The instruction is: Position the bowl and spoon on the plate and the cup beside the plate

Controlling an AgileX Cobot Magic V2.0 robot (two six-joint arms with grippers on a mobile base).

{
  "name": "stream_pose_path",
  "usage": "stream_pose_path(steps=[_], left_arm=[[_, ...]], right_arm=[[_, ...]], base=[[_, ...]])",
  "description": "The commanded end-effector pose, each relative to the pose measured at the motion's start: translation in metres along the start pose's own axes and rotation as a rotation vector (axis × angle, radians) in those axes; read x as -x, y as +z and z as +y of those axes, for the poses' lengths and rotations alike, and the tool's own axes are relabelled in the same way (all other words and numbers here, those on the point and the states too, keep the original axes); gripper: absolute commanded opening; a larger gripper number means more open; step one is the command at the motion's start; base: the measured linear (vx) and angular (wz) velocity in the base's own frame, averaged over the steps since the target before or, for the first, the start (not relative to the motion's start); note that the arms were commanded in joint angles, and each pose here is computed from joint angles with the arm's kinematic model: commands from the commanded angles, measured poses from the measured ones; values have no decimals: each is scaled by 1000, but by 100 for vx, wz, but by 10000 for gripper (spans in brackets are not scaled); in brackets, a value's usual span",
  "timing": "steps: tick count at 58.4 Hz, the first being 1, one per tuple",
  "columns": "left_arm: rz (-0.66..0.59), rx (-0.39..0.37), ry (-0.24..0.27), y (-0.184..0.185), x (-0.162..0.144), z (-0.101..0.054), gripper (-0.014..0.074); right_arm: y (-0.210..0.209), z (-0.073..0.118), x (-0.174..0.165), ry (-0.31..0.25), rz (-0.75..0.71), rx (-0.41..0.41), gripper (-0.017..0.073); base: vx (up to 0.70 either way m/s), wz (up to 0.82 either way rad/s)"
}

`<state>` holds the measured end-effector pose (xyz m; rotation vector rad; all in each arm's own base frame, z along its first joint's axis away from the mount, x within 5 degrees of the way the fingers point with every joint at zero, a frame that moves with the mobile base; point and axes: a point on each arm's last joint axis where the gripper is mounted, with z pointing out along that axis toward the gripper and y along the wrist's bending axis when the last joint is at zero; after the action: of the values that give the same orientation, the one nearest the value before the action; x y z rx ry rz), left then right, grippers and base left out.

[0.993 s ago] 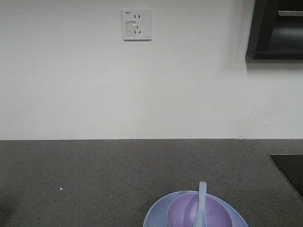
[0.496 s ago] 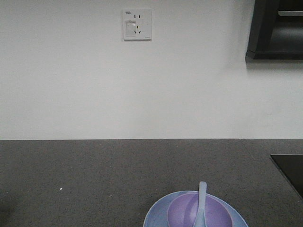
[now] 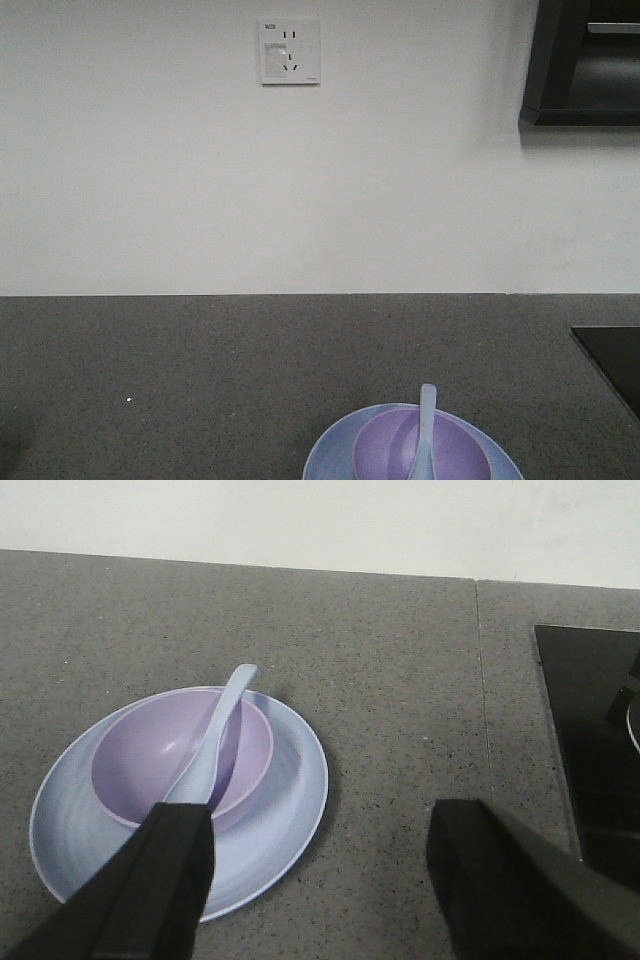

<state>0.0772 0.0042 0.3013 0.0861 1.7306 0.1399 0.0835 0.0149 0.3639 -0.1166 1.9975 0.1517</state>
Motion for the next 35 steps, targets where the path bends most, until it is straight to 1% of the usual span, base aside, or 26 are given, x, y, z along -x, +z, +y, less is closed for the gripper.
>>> stream_pose_path(steps=[1,5,8,14,17,21,24,26,28,31,35], left_arm=[[-29,9,-4,-7,33,5,61],[-40,18,11,-8,56,9,108],[-56,22,33,-7,75,12,154],[-17,17,67,9,101,14,290],[39,6,64,25,107,14,379],[128,-21,32,46,110,12,496],[201,-42,13,61,111,10,567],[263,-54,12,72,110,9,607],[327,-67,19,82,108,7,636],[410,-75,23,97,106,6,657],[496,-80,29,114,104,5,655]], right_arm=[[-4,0,14,-14,-100,-2,522],[-4,0,14,-14,-100,-2,522],[-4,0,14,-14,-100,-2,522],[-4,0,14,-14,-100,-2,522],[-4,0,14,-14,-100,-2,522],[-4,0,14,-14,-100,-2,522],[-4,0,14,-14,-100,-2,522],[-4,0,14,-14,-100,-2,522],[-4,0,14,-14,-100,-2,522],[-4,0,14,-14,-100,-2,522],[-4,0,14,-14,-100,-2,522]], base=[[0,0],[0,0],[0,0],[0,0],[0,0],[0,0],[0,0],[0,0],[0,0],[0,0],[0,0]])
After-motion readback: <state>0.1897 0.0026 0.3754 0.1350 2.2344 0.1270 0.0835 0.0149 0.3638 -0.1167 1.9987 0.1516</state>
